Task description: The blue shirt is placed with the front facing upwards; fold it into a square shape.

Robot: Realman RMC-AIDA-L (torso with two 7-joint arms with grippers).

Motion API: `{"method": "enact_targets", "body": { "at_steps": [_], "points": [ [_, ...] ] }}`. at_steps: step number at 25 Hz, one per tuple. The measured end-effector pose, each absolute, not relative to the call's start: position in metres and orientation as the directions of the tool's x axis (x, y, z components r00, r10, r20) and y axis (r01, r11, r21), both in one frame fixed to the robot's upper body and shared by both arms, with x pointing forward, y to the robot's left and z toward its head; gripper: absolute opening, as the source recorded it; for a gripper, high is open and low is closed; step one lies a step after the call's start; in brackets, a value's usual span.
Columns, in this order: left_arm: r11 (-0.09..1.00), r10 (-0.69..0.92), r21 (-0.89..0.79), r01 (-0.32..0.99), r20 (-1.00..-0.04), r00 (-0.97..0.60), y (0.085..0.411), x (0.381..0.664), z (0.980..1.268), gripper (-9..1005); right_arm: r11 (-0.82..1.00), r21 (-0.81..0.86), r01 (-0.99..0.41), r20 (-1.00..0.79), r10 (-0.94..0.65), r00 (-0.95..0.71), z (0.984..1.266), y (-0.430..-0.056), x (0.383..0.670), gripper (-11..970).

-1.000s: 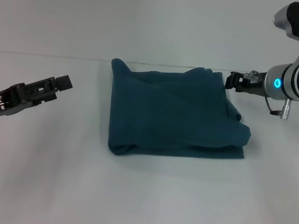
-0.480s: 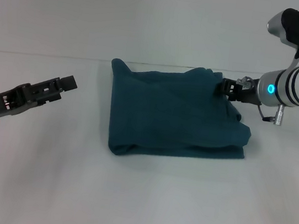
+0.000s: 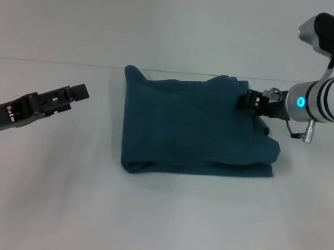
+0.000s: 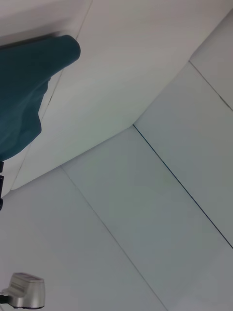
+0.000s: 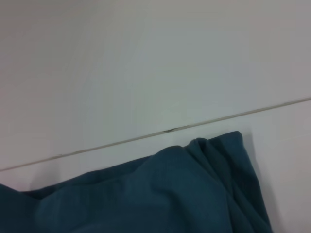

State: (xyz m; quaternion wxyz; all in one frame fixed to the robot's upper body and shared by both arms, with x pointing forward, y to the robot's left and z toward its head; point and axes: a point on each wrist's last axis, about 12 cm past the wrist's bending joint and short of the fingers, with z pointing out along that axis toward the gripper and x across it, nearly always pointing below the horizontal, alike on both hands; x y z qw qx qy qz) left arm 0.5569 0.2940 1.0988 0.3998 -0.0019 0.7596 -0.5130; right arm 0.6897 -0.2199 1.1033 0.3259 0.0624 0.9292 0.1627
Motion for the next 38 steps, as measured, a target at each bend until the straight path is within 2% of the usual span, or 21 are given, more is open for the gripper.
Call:
{"method": "enact_targets", "body": {
  "at_steps": [8, 13, 27, 38],
  "points": [
    [0.465, -0.407, -0.781, 0.416, -0.607, -0.683, 0.288, 0.56, 1.099, 932, 0.93, 0.368, 0.024, -0.581, 0.25, -0.775, 1.101, -0.217, 0.689, 506],
    [0.468, -0.408, -0.78, 0.416, -0.608, -0.681, 0.288, 0.561, 1.099, 933, 0.927, 0.374, 0.019, -0.585, 0.252, -0.771, 1.101, -0.216, 0.688, 312],
    [0.467, -0.411, -0.783, 0.411, -0.603, -0.683, 0.288, 0.561, 1.098, 932, 0.915, 0.403, 0.031, -0.586, 0.284, -0.759, 1.101, -0.222, 0.687, 20],
    [0.464, -0.415, -0.787, 0.406, -0.598, -0.686, 0.288, 0.561, 1.098, 932, 0.92, 0.392, 0.018, -0.627, 0.282, -0.726, 1.113, -0.232, 0.692, 27]
  ]
}}
